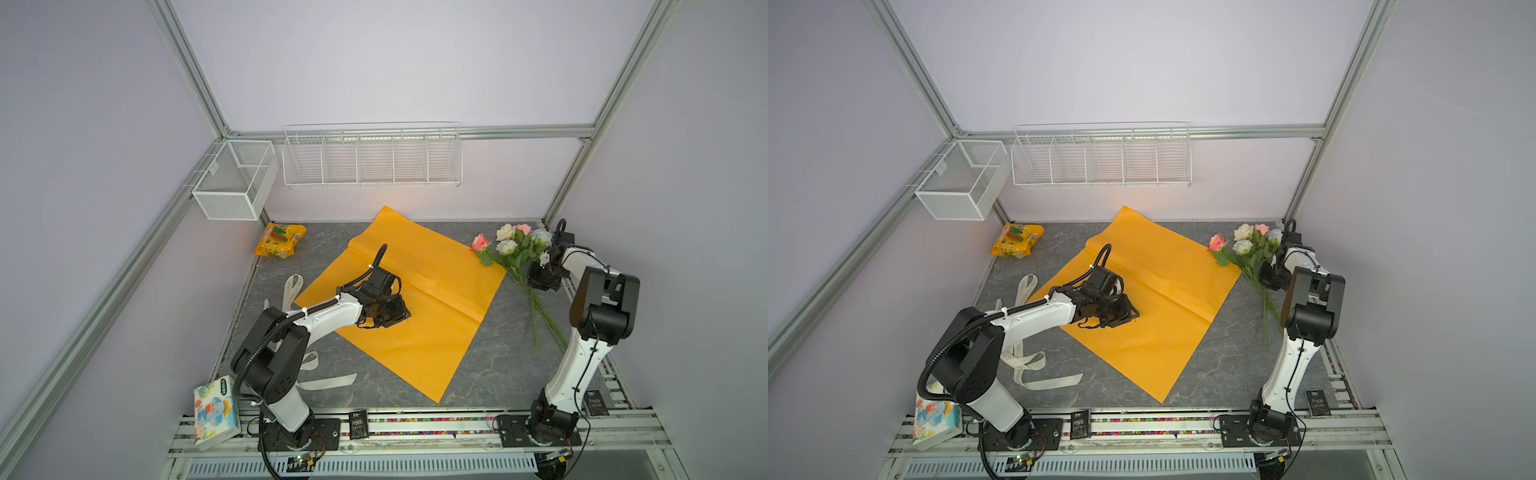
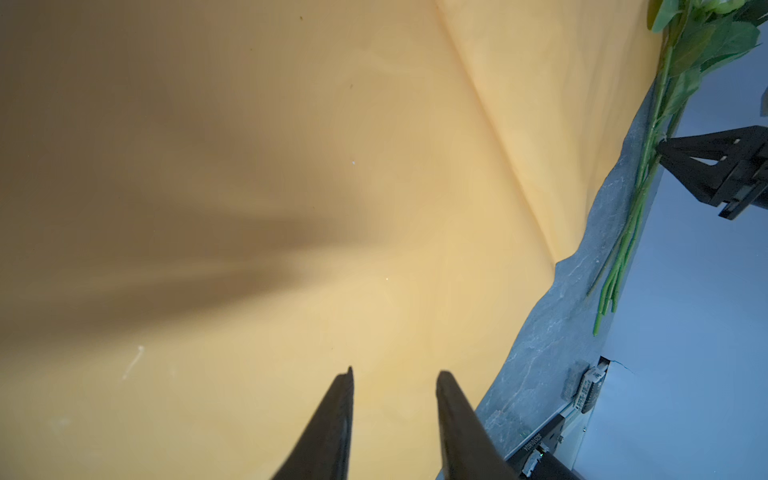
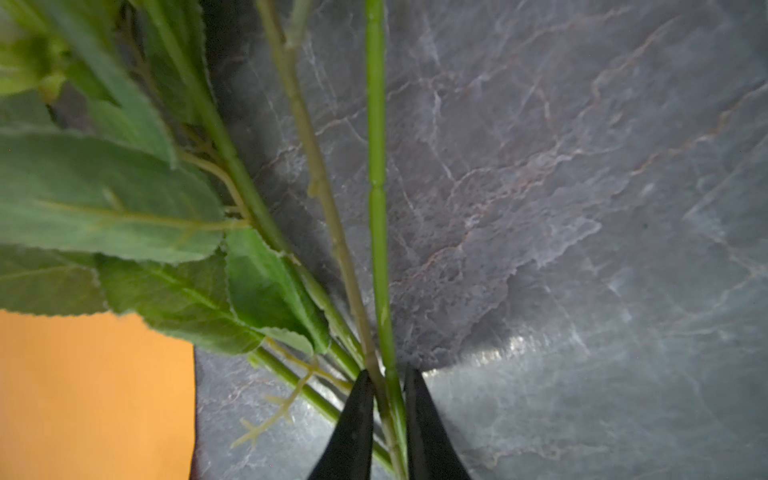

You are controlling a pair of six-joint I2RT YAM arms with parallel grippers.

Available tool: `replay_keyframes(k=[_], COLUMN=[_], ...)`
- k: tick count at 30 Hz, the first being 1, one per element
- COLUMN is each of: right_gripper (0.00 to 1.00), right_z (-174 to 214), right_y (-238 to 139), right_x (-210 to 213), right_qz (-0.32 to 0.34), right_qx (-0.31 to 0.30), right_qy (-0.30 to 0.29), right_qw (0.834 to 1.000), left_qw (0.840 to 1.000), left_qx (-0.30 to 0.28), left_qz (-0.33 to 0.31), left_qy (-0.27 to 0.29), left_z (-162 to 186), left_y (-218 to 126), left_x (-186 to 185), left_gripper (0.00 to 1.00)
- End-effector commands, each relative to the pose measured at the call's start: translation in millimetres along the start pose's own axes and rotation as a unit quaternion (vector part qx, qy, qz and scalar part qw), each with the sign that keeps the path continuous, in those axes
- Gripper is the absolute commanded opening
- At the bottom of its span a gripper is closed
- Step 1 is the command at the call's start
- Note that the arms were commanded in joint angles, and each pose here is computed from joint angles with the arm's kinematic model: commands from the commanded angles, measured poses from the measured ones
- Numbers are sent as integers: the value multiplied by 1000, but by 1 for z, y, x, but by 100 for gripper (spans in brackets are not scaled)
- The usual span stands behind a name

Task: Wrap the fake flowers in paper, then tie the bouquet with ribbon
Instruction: 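Lower the right gripper onto the bouquet stems and pinch one stem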

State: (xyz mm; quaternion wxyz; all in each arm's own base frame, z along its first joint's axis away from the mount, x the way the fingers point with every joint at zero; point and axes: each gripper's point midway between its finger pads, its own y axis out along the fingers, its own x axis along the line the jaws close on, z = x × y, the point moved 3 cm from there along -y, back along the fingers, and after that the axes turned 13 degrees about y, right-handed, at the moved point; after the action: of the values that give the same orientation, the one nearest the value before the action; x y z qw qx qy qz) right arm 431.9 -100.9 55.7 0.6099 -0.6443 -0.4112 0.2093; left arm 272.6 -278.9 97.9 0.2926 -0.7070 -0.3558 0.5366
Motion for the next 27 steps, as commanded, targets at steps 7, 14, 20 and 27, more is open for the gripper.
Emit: replay_keyframes(k=[7,14,20,27], right_gripper=[32,35,34,29], right_z=[-2,-16,-21,-33], right_y=[-11,-27,-31,-20], right_x=[0,4,18,23], right_qz=[12,26,21,31], right_qx=[-3,-37,-56,-53], right_qy=[-13,-19,-28,-23], right_qw=[1000,999,998,998], left_qw=[1000,1000,999,999], left_qx=[-6,-11,-12,-10], left_qz=[-2,-8,-21,-25], left_qy=[17,24,33,40], left_z=[-6,-8,-12,-12], left_y=[-9,-13,-17,-17], left_x=[-7,-9,-9,-9], left_gripper=[35,35,35,35])
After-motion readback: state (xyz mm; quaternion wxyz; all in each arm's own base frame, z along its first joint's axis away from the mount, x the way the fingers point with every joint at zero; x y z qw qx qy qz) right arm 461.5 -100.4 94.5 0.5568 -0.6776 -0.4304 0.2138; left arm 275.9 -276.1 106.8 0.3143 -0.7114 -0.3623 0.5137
